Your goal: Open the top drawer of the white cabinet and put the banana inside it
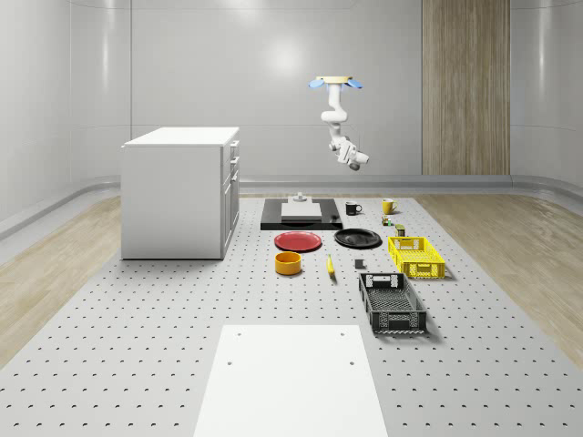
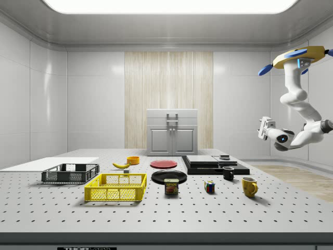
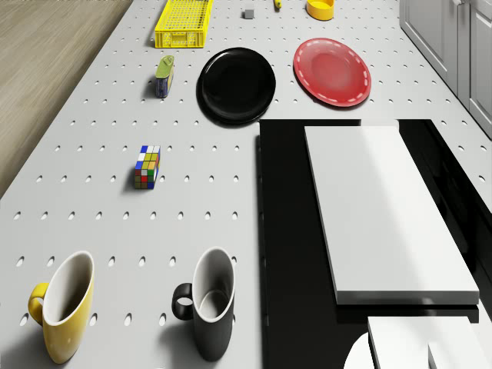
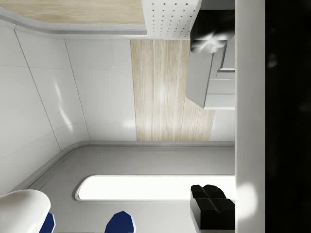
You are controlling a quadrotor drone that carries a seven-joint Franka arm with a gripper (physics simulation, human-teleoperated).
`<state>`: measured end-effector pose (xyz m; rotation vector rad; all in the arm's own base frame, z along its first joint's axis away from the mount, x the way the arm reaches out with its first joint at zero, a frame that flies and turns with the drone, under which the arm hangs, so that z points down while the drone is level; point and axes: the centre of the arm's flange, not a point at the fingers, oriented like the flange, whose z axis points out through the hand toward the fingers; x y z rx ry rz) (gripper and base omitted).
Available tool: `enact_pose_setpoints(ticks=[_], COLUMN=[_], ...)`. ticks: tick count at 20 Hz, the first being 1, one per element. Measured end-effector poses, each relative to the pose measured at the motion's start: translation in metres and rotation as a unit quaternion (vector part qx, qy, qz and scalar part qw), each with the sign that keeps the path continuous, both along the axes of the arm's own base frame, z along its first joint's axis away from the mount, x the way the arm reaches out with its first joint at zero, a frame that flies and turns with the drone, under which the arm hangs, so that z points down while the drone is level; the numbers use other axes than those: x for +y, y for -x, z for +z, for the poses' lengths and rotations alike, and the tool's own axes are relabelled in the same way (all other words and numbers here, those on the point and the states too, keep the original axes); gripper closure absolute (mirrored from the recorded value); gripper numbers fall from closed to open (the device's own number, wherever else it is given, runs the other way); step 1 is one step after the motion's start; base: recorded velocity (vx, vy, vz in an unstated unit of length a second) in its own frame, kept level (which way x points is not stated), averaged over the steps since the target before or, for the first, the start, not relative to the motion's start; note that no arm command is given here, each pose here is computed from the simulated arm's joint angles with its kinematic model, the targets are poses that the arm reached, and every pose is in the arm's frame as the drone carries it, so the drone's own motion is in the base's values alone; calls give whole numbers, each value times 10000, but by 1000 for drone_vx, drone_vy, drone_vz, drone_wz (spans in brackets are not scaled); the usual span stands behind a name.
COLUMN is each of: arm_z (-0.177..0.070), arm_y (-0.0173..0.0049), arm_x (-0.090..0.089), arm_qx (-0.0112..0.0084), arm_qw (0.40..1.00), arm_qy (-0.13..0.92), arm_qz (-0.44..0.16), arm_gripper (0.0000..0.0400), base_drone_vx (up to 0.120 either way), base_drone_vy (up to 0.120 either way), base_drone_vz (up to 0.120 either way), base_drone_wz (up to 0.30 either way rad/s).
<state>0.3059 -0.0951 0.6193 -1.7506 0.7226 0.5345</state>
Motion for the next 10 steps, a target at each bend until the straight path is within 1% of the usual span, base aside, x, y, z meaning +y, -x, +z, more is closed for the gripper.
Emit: enact_pose_setpoints(ticks=[4, 10], arm_z=[-141, -232], arm_y=[-3, -6], arm_x=[-33, -42], arm_qx=[5, 10], arm_qw=[9973, 9928], arm_qy=[-736, -1196], arm_qz=[11, 19], arm_gripper=[0, 0], base_drone_vx=[120, 120], base_drone_vy=[-120, -120], base_drone_vz=[120, 120], base_drone_wz=[0, 0])
